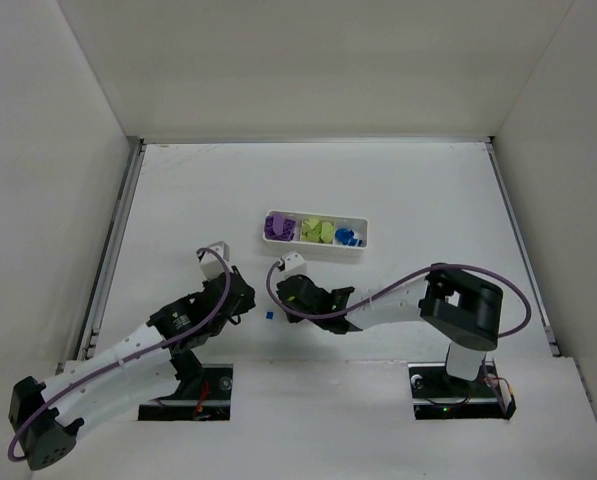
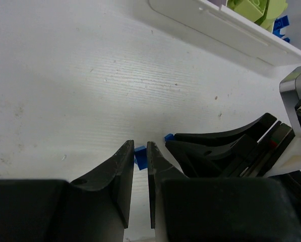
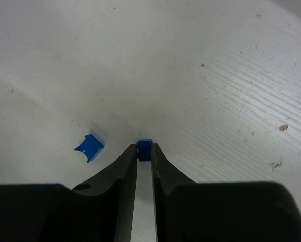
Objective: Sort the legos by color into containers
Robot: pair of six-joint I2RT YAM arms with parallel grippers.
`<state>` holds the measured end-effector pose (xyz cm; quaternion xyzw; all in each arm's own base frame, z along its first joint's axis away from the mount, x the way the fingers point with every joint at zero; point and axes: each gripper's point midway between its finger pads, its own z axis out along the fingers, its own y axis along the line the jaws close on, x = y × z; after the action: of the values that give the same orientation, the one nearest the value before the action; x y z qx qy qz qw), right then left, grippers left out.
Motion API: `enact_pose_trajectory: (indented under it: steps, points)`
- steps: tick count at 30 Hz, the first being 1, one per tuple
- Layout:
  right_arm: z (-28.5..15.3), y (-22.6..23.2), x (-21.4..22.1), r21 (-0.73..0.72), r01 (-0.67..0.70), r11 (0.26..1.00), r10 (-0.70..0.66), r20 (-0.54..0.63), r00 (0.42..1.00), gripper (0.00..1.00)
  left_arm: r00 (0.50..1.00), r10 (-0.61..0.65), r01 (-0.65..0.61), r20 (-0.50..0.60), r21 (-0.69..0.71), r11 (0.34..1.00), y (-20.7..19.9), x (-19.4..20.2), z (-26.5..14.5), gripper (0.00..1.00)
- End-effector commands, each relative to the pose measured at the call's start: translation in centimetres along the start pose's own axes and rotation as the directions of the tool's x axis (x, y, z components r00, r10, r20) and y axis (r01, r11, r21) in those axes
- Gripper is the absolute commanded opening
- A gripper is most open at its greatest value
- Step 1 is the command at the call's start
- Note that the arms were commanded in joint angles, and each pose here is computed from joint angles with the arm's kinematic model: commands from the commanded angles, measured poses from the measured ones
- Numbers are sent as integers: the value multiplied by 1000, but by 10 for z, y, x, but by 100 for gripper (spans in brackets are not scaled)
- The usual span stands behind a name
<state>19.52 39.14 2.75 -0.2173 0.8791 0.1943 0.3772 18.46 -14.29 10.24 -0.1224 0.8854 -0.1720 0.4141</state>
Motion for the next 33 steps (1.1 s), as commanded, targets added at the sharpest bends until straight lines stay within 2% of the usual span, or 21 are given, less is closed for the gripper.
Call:
enact_pose_trajectory:
  steps: [1, 9, 17, 26, 33]
  points:
    - [-2, 3, -14, 14, -17, 1000, 16, 42, 999, 21, 999, -13, 12, 45, 35, 999, -12, -20, -7, 11]
    - [-46, -24, -48, 10, -109, 994, 105, 175, 979, 19, 998, -13, 5, 68, 111, 994, -45, -35, -1, 11]
    - [-96, -105, -85, 50, -267, 962, 237, 330, 914, 20, 990, -11, -22, 142, 231, 973, -110, -69, 16, 12]
    - [-125, -173, -95, 113, -400, 909, 315, 442, 840, 20, 991, 15, -60, 133, 344, 937, -199, -80, 71, 12]
    - [-133, -192, -97, 89, -466, 880, 372, 478, 795, 20, 993, 53, -86, 105, 344, 935, -232, -79, 122, 13]
